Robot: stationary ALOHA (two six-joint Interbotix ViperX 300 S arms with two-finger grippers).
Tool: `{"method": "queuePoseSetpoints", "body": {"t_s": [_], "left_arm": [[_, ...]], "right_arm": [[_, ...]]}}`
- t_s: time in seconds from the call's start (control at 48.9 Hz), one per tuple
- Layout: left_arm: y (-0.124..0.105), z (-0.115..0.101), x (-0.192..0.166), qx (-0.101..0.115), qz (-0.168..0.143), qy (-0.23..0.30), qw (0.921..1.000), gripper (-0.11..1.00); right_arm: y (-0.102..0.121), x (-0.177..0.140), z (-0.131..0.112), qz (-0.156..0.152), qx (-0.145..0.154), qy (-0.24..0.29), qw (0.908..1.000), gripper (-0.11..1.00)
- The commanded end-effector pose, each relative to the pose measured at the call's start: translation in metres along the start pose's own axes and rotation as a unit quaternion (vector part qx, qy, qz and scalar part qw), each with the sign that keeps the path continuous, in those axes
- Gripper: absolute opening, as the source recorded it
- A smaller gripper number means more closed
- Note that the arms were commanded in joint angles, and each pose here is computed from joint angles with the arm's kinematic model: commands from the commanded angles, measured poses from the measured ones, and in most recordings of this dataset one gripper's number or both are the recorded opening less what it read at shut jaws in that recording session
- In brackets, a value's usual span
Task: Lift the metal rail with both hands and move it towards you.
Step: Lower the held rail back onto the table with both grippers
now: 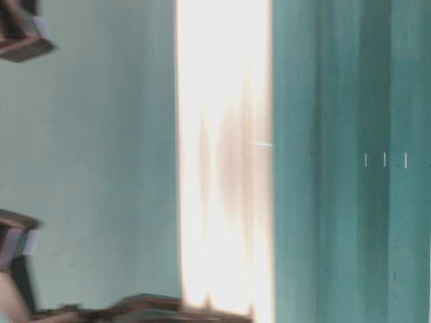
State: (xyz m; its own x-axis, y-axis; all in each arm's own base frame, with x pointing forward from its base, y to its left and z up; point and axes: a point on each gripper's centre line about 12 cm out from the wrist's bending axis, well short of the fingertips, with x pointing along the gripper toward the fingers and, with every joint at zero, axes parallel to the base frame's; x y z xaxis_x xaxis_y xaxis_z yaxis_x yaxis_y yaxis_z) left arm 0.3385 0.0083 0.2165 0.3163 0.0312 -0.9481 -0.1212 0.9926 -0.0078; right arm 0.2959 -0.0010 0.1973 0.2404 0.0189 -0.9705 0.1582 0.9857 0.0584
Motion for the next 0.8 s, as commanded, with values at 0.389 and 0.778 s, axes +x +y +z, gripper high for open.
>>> {"method": "queuePoseSetpoints", "body": {"t_s": [0.389,0.778], "left_arm": [[0.005,-0.006,0.049,-0.040,0.001,0.009,0.9992,0.29],[-0.001,-0.009,0.066,-0.046,-0.001,0.014,0.9988,0.29]], "right_arm": [[-0.006,0.046,-0.006,0.000,0.010,-0.010,0.9999,0.40],[0.000,0.069,-0.003,0.001,-0.003,-0.008,1.0000,0.40]]}}
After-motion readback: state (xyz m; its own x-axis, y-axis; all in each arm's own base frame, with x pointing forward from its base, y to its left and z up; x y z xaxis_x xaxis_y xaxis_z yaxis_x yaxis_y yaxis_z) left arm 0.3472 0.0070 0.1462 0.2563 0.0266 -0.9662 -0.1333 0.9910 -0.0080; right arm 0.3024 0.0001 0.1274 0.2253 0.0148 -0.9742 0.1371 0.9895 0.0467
